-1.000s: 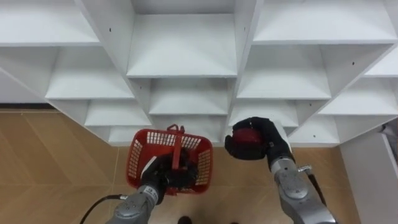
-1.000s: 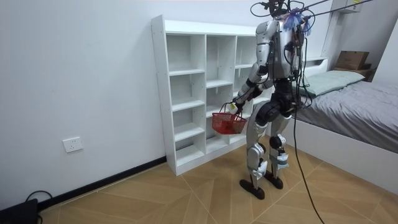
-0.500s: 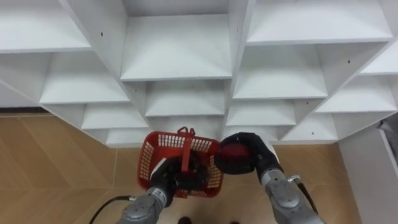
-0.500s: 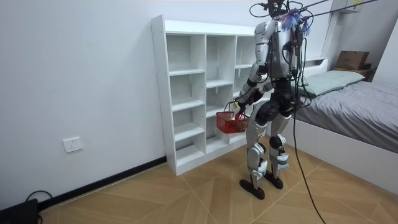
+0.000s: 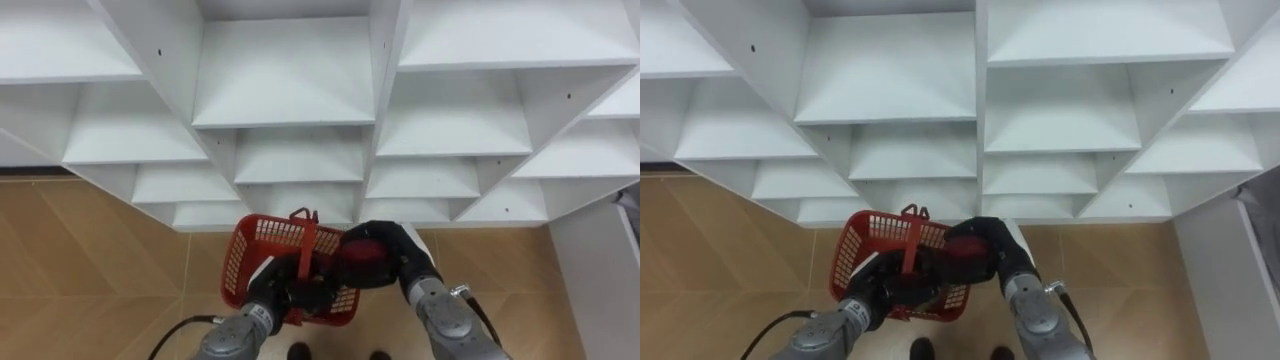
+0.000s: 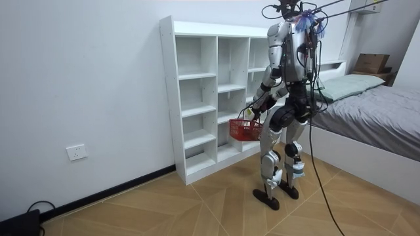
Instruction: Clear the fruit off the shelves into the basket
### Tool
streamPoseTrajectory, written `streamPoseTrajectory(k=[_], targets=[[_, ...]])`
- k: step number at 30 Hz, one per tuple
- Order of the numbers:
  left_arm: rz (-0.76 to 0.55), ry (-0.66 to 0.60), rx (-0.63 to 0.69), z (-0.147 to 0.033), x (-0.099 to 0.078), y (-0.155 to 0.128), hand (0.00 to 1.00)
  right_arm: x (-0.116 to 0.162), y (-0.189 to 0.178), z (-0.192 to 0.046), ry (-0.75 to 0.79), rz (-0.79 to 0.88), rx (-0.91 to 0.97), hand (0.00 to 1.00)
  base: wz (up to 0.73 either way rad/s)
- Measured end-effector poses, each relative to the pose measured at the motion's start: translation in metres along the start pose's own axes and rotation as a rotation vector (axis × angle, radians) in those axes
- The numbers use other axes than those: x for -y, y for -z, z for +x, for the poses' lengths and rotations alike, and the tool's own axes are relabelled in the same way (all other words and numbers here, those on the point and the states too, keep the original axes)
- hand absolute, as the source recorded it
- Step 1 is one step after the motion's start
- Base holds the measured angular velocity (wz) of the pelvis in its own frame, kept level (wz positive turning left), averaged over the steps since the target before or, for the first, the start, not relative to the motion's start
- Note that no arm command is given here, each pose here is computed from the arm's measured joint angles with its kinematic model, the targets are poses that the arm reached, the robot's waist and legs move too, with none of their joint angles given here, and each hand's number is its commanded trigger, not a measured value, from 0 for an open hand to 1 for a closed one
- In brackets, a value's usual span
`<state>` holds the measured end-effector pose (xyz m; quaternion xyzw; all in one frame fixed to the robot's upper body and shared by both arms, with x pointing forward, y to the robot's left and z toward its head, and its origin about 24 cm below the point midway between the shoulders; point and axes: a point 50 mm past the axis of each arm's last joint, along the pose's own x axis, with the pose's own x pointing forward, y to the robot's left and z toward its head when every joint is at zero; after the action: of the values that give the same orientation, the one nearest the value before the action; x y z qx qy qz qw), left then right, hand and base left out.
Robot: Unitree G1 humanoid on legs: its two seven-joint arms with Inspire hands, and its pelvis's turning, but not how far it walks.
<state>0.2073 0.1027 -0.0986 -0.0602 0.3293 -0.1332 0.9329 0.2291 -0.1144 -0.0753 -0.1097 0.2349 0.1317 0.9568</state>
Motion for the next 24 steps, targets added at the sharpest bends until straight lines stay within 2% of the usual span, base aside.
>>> streamPoseTrajectory(k=[17, 20, 23, 24], targets=[[-0.007, 0.015, 0.007, 0.0019, 0.0023, -0.004, 1.0, 0.0027, -0.0017, 0.0074, -0.001, -0.019, -0.022, 0.98, 0.0], [-0.006, 0.015, 0.007, 0.0019, 0.0025, -0.0039, 1.0, 0.0027, -0.0015, 0.0074, -0.001, -0.019, -0.023, 0.85, 0.0], [0.001, 0.017, 0.004, 0.0017, 0.0023, -0.0034, 1.0, 0.0026, -0.0009, 0.0075, -0.001, -0.019, -0.03, 0.41, 0.0], [0.001, 0.017, 0.004, 0.0016, 0.002, -0.0033, 1.0, 0.0026, -0.0009, 0.0076, 0.0, -0.018, -0.032, 0.07, 0.0]])
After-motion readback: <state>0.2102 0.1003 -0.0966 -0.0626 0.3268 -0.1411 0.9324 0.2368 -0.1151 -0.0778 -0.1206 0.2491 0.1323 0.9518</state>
